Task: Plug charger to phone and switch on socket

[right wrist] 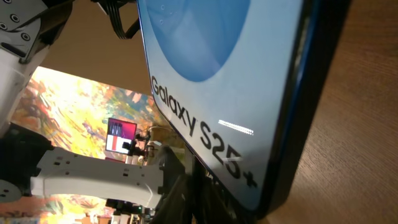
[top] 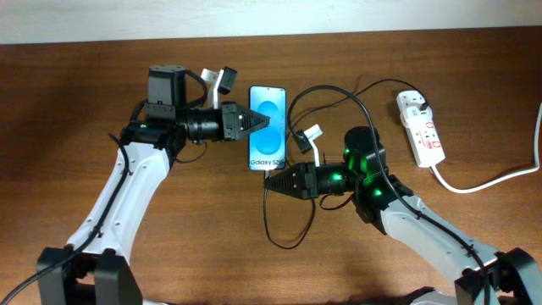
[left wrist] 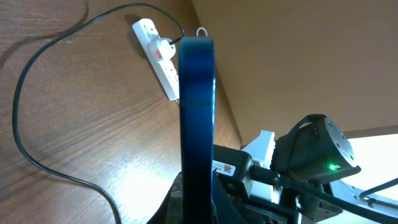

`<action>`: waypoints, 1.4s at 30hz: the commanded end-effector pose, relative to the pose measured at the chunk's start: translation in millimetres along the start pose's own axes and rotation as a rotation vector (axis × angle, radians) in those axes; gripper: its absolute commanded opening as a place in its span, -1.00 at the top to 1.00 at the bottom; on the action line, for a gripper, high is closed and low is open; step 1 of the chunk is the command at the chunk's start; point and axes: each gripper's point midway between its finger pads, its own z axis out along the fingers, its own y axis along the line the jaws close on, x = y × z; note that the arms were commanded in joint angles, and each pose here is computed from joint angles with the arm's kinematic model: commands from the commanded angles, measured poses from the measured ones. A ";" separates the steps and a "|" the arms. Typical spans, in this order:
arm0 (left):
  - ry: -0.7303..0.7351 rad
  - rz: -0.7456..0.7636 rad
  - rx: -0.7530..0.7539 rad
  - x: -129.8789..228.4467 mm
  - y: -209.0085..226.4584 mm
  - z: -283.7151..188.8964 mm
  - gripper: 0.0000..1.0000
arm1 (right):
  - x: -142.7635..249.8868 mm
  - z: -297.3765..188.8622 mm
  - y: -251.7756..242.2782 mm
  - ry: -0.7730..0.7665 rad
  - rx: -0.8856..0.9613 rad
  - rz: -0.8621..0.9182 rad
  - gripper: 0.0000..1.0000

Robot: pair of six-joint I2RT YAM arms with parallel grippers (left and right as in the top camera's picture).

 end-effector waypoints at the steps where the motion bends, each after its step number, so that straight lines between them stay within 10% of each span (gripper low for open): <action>1: 0.179 -0.059 0.103 56.2 -16.6 29.1 1.00 | -80.1 -16.4 45.4 -0.256 0.032 -0.241 0.91; 15: 0.007 -0.102 0.067 6.2 -0.4 3.0 1.00 | -52.8 -17.1 36.6 -0.107 0.004 -0.118 0.91; 37: -0.139 -0.094 0.054 -34.3 4.7 -19.3 1.00 | -36.6 -18.6 6.9 -0.064 0.098 -0.111 0.32; 42: -0.131 -0.303 -0.264 0.5 82.0 -45.1 1.00 | -43.4 -52.5 -5.2 -0.092 0.095 -0.026 0.32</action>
